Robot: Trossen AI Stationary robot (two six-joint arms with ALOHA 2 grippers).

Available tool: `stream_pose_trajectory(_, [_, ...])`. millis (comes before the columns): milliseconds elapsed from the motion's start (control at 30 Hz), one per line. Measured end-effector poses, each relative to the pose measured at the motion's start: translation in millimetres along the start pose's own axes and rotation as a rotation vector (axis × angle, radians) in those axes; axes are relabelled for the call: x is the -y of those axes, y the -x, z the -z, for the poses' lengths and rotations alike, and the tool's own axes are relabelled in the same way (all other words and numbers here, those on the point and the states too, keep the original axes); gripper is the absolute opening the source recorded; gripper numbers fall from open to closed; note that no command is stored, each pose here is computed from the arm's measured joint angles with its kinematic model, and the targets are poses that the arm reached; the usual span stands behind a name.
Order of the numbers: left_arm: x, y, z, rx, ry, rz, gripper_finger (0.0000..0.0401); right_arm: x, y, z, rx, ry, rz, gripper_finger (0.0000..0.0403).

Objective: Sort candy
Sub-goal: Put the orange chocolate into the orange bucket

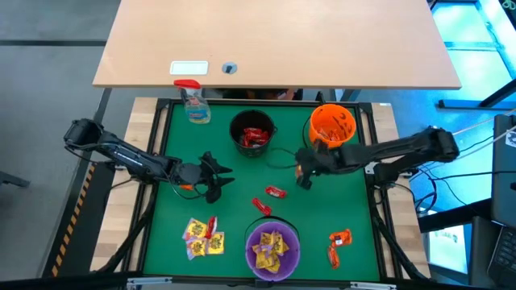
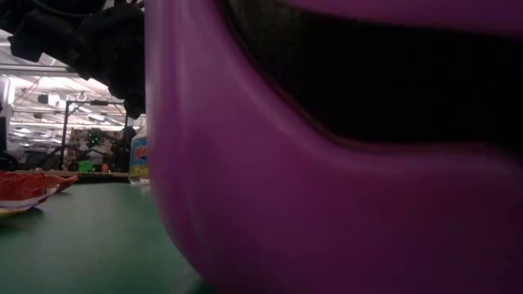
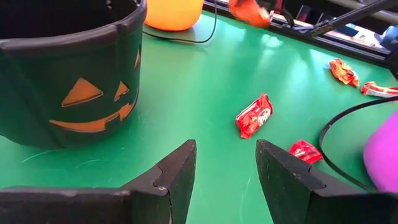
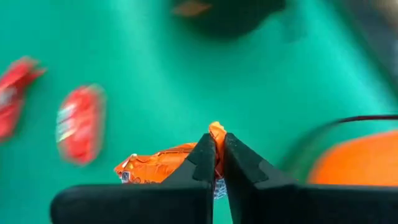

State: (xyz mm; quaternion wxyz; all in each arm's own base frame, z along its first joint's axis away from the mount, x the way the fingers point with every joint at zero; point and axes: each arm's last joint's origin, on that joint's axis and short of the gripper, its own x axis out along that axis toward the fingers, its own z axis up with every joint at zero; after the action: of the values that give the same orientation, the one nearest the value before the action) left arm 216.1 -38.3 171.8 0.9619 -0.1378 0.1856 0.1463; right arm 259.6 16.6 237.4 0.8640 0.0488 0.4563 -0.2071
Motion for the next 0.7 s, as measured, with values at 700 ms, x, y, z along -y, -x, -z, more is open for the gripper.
stream_pose_trajectory(700, [1,0,-1,0.001,0.003,0.018,0.0157,165,23,-12,-0.118,-0.228,0.427,0.0019])
